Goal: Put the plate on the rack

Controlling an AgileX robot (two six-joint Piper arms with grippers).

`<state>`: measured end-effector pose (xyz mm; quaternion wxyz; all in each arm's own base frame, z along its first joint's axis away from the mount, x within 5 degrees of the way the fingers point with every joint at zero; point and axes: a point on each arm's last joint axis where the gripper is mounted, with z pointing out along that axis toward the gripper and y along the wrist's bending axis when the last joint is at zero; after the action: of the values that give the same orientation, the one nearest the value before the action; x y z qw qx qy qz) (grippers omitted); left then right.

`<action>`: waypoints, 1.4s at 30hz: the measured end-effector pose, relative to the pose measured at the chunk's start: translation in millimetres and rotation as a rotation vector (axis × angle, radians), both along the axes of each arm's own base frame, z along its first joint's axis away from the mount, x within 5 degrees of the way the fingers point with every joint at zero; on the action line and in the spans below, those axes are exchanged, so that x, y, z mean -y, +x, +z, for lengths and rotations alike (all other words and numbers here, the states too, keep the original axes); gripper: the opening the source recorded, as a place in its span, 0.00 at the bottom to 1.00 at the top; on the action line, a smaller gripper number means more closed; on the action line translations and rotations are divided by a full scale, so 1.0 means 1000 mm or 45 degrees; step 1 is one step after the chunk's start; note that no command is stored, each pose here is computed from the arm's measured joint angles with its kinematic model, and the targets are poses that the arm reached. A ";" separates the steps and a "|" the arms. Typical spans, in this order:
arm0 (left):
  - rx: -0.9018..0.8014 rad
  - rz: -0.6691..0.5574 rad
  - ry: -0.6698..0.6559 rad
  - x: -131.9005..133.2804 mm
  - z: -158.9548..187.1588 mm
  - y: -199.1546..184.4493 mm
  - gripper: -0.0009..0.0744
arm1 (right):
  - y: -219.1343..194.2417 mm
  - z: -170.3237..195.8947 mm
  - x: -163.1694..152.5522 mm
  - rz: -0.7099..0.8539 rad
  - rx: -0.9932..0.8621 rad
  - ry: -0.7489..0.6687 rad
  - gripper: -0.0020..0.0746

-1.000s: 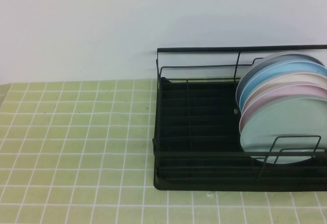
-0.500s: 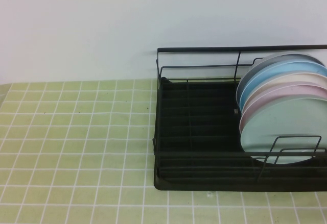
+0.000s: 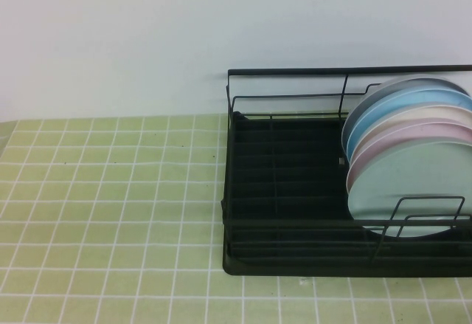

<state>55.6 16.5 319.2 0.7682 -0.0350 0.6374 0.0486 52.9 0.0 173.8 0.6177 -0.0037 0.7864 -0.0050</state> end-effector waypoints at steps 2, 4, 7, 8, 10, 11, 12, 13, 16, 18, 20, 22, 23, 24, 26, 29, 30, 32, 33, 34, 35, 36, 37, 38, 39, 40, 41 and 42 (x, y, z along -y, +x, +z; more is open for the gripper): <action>0.014 -0.008 0.005 0.002 0.001 0.000 0.01 | 0.000 0.000 0.000 0.000 0.007 0.000 0.04; 0.019 -0.004 0.011 0.002 0.001 0.000 0.01 | 0.001 0.001 0.000 0.000 0.026 0.000 0.04; 0.019 -0.003 0.009 0.002 0.001 -0.001 0.01 | 0.000 0.001 0.000 0.000 0.026 -0.004 0.04; 0.018 -0.001 0.008 0.002 -0.001 -0.001 0.01 | 0.000 0.001 0.000 0.000 0.026 -0.004 0.04; 0.014 0.015 -0.026 0.000 -0.005 -0.004 0.01 | 0.000 0.001 0.000 0.000 0.026 -0.004 0.04; 0.007 0.025 -0.070 -0.002 -0.009 -0.006 0.01 | 0.000 0.001 0.000 0.000 0.026 -0.004 0.04; -0.013 0.042 -0.163 -0.004 -0.014 -0.009 0.01 | 0.000 0.001 0.000 0.000 0.026 -0.004 0.04; -0.055 0.064 -0.274 -0.007 -0.020 -0.012 0.01 | 0.000 0.001 0.000 0.000 0.026 -0.004 0.04; -0.231 0.076 -0.396 -0.009 -0.040 -0.021 0.01 | 0.000 0.001 0.000 0.000 0.026 0.000 0.04; -0.316 0.001 -0.315 -0.003 -0.051 -0.025 0.01 | 0.000 0.001 0.000 0.000 0.026 0.000 0.04; -0.362 -0.077 -0.248 0.003 -0.061 -0.025 0.01 | 0.000 0.001 0.000 0.000 0.028 0.000 0.04; -0.415 -0.158 -0.204 0.010 -0.073 -0.021 0.01 | 0.000 0.001 0.000 0.000 0.028 0.000 0.04; -0.419 -0.191 -0.188 0.012 -0.077 -0.019 0.01 | 0.000 0.001 0.000 0.000 0.028 0.000 0.04; -0.423 -0.225 -0.166 0.015 -0.082 -0.017 0.01 | 0.000 0.001 0.000 0.001 0.028 -0.006 0.04; -0.428 -0.278 -0.116 0.019 -0.094 -0.013 0.01 | 0.001 0.001 0.000 0.001 0.023 -0.006 0.04; -0.455 -0.314 -0.048 0.023 -0.117 -0.007 0.01 | 0.001 0.001 0.000 0.000 0.020 -0.004 0.04; -0.478 -0.316 -0.046 0.023 -0.125 -0.005 0.01 | 0.001 0.001 0.000 0.000 0.020 -0.004 0.04; -0.535 -0.309 -0.035 0.023 -0.142 -0.004 0.01 | 0.001 0.001 0.000 0.000 0.020 -0.004 0.04; -0.525 -0.300 -0.044 0.023 -0.145 -0.003 0.01 | 0.001 0.001 0.000 0.000 0.020 -0.004 0.04; -0.509 -0.296 -0.042 0.023 -0.143 -0.003 0.01 | 0.001 0.001 0.000 -0.001 0.023 0.000 0.04; -0.520 -0.285 -0.038 0.023 -0.144 -0.003 0.01 | 0.001 0.001 0.000 -0.001 0.023 0.003 0.04; -0.520 -0.278 -0.049 0.022 -0.144 -0.003 0.01 | 0.001 0.001 0.000 0.000 0.023 0.000 0.04; -0.517 -0.274 -0.052 0.022 -0.144 -0.003 0.01 | 0.001 0.001 0.000 0.000 0.023 0.000 0.04; -0.517 -0.274 -0.052 0.022 -0.144 -0.003 0.01 | 0.001 0.001 0.000 0.000 0.023 0.000 0.04; -0.517 -0.274 -0.052 0.022 -0.144 -0.003 0.01 | 0.001 0.001 0.000 0.000 0.025 0.000 0.04; -0.517 -0.274 -0.052 0.022 -0.144 -0.003 0.01 | 0.001 0.001 0.000 0.000 0.025 0.000 0.04; -0.517 -0.274 -0.052 0.022 -0.144 -0.003 0.01 | 0.001 0.001 0.000 0.000 0.025 0.000 0.04; -0.517 -0.274 -0.052 0.022 -0.144 -0.003 0.01 | 0.001 0.001 0.000 0.000 0.025 0.000 0.04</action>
<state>53.0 -5.7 175.5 0.6240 0.0281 0.7799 -0.0406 53.4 0.0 175.1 0.6253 -0.0036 0.7804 -0.0052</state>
